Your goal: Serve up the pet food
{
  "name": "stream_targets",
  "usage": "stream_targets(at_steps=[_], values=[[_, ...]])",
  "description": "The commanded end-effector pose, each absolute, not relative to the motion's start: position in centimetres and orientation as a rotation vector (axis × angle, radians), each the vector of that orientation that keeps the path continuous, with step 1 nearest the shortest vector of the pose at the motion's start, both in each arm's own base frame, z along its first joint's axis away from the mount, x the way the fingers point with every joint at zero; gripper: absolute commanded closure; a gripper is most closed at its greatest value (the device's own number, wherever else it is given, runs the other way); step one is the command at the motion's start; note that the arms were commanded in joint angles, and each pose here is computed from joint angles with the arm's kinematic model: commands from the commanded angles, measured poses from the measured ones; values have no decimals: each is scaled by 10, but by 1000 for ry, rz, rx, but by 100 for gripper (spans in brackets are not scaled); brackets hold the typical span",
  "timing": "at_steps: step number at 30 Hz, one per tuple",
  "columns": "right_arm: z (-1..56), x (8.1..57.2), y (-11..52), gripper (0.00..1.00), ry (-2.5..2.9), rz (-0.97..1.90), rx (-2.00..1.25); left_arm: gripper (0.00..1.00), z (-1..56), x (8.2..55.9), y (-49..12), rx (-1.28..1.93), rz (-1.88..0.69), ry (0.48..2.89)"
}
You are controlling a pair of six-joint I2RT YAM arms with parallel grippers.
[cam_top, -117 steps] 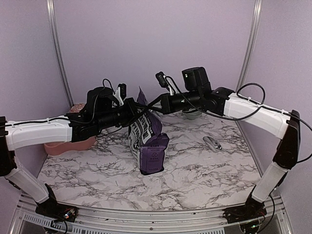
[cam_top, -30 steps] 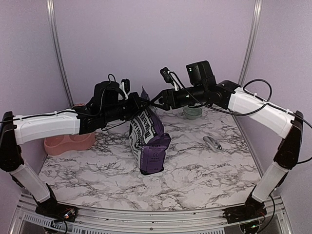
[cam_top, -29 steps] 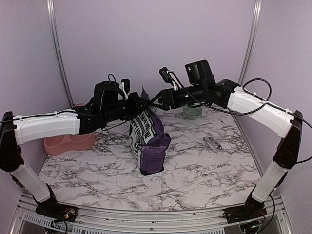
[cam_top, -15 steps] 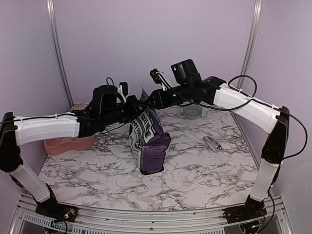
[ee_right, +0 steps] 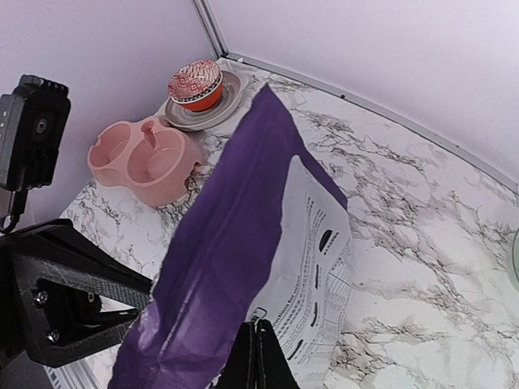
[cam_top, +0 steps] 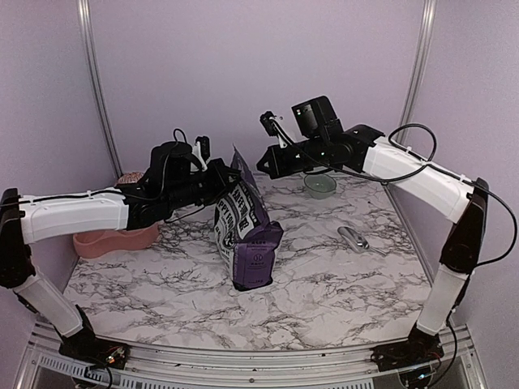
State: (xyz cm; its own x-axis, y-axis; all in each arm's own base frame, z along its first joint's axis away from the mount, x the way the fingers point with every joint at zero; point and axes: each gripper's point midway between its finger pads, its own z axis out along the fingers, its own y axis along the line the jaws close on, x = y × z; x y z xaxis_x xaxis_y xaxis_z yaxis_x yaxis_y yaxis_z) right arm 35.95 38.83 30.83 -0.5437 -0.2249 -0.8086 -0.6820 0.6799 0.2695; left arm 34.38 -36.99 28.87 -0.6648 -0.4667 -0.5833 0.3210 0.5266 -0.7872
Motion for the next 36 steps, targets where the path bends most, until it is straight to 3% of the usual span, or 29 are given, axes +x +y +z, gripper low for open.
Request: stream_targets(at_steps=[1, 4, 8, 10, 13, 18, 25, 36], values=[[326, 363, 372, 100, 2096, 693, -648, 100, 278, 334, -371, -78, -1211, 1997], [339, 356, 379, 96, 2067, 761, -677, 100, 279, 334, -372, -74, -1218, 1995], [359, 335, 399, 48, 2007, 952, -751, 100, 282, 335, -375, -70, -1227, 1991], [365, 331, 405, 36, 1992, 987, -750, 100, 289, 336, -378, -68, -1241, 1979], [367, 334, 410, 30, 2000, 998, -719, 100, 300, 336, -383, -55, -1271, 1960], [350, 357, 406, 29, 2066, 880, -612, 100, 307, 334, -391, -37, -1298, 1951], [315, 362, 415, 37, 2143, 879, -610, 100, 300, 334, -391, -38, -1288, 1965], [312, 366, 400, 78, 2138, 841, -583, 100, 296, 334, -390, -44, -1279, 1972]])
